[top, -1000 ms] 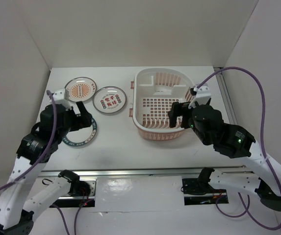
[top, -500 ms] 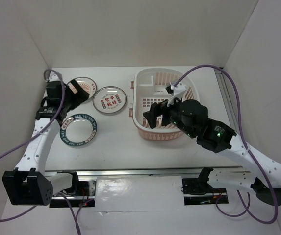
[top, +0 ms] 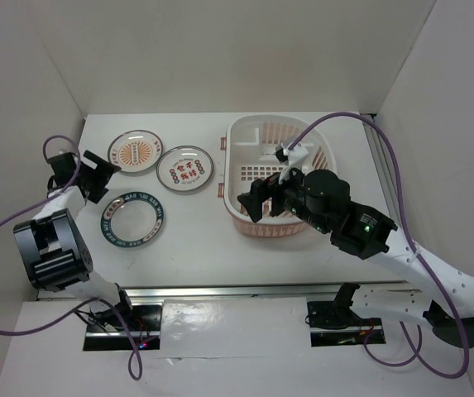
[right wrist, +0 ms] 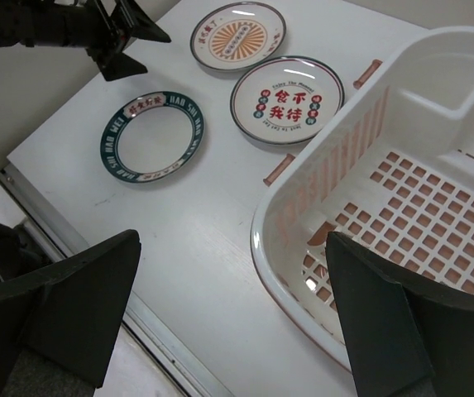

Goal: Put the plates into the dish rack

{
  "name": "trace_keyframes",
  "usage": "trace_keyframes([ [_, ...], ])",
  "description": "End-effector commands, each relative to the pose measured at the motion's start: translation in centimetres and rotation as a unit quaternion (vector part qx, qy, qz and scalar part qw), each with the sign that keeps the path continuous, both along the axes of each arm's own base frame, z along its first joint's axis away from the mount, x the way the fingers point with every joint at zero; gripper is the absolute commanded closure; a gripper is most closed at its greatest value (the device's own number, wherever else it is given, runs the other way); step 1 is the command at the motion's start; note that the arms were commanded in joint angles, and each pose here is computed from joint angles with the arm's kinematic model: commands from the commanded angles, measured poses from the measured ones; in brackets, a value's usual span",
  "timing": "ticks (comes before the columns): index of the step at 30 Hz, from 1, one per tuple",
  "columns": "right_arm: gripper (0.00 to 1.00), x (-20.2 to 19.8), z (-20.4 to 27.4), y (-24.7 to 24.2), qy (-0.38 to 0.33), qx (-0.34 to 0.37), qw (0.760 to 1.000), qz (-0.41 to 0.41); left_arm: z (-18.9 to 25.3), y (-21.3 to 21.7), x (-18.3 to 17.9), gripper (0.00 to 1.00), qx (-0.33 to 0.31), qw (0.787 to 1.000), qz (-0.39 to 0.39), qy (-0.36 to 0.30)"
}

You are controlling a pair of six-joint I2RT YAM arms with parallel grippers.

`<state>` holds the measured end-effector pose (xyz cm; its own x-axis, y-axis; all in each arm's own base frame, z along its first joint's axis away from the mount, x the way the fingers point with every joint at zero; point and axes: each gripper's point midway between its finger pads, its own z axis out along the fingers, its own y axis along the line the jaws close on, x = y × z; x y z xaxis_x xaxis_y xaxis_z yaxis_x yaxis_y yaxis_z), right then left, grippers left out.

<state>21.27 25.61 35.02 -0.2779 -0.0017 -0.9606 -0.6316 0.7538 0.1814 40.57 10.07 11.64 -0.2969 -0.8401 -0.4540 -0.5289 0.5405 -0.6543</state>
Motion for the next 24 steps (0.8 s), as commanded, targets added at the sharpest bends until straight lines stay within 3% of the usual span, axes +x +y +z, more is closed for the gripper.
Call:
trace_keyframes([
  [1,0.00,-0.3,1.2,0.6,-0.024,0.018,0.999,0.020,2.1,1.3,2.4,0.00,0.007,0.998,-0.002,-0.060],
  [11,0.00,-1.3,1.8,1.1,-0.025,0.036,0.998,0.049,-1.7,3.1,5.7,0.00,0.009,0.999,0.000,-0.049],
  [20,0.00,-0.8,0.1,2.6,-0.011,0.020,0.998,0.057,-4.6,2.6,8.6,0.06,-0.016,0.999,-0.006,-0.045],
  [24,0.00,-0.8,0.0,2.7,-0.012,0.021,0.998,0.057,-6.1,2.4,9.5,0.14,-0.026,0.999,-0.006,-0.037],
])
